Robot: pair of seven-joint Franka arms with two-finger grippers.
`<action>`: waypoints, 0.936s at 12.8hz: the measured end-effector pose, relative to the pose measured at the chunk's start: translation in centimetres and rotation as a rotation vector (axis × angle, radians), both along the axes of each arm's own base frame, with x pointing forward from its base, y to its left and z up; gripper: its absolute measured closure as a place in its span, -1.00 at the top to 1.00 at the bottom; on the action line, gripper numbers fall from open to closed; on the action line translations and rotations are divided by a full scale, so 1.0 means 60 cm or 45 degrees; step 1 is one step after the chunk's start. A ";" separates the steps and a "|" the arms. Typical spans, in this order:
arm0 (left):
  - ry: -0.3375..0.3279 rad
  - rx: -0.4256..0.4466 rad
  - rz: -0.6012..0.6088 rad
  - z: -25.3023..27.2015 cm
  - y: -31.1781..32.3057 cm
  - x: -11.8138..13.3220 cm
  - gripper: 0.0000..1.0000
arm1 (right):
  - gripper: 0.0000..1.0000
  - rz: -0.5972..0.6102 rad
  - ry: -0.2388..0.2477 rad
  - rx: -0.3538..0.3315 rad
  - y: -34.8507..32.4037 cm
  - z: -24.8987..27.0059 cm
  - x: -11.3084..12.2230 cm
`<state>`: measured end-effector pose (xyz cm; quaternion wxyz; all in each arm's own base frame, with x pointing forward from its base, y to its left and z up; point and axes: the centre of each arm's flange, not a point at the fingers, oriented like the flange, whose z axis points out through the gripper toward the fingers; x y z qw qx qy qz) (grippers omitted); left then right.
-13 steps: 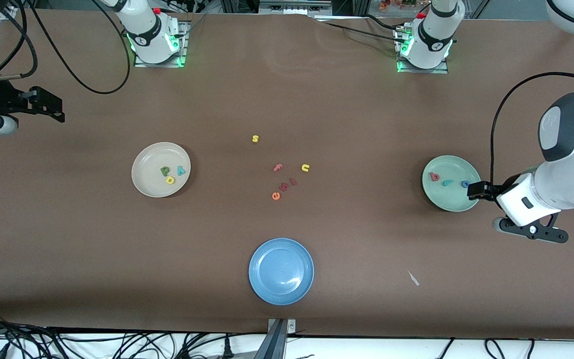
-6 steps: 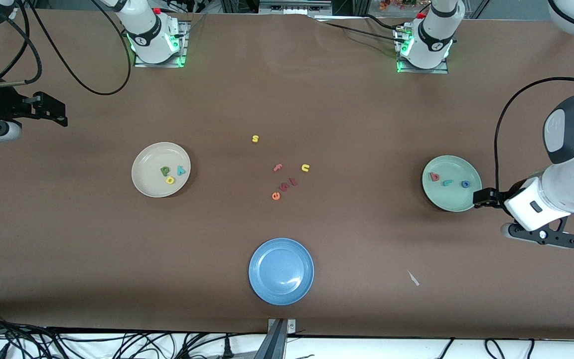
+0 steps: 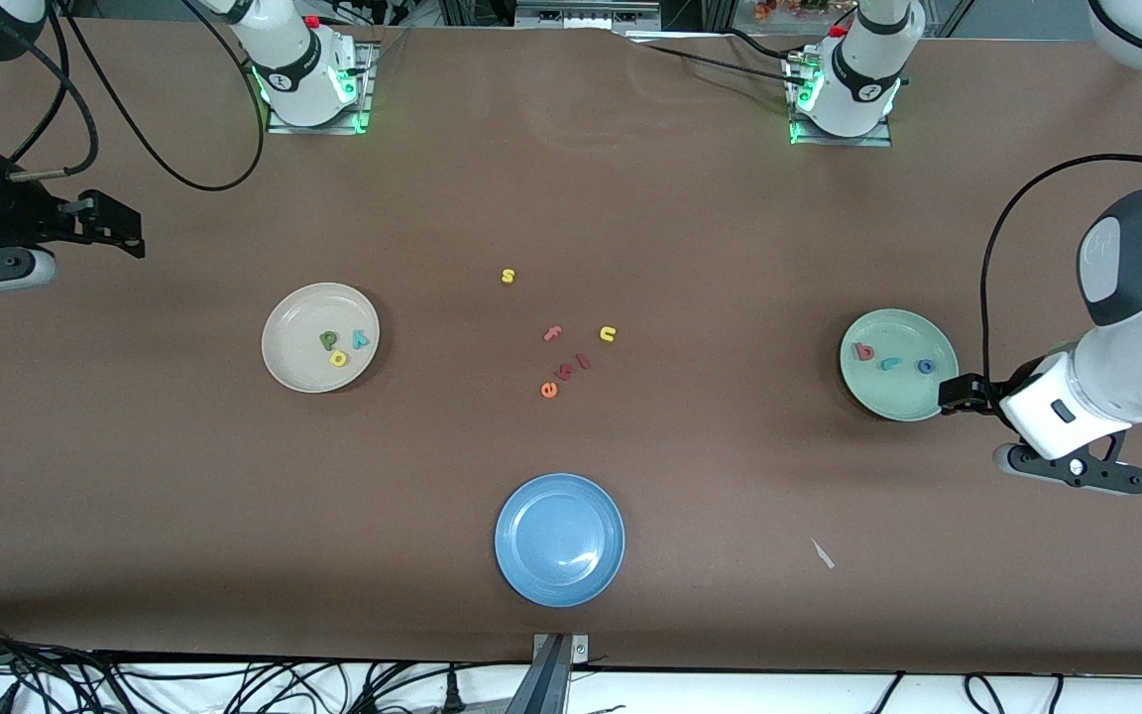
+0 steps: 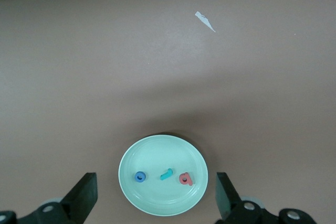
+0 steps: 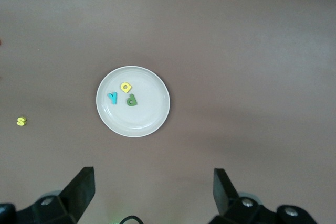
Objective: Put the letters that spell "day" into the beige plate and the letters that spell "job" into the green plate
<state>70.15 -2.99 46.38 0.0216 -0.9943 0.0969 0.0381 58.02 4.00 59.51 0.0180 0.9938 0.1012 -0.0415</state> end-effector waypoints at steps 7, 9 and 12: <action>0.015 -0.005 -0.113 0.013 0.006 -0.007 0.95 | 1.00 0.005 0.001 0.000 0.004 0.000 0.000; 0.008 0.002 -0.108 0.033 0.013 -0.016 0.94 | 1.00 0.005 0.002 0.000 0.004 0.000 0.000; 0.002 0.015 -0.076 0.069 0.056 -0.040 0.94 | 1.00 0.005 0.004 0.003 0.005 -0.001 -0.001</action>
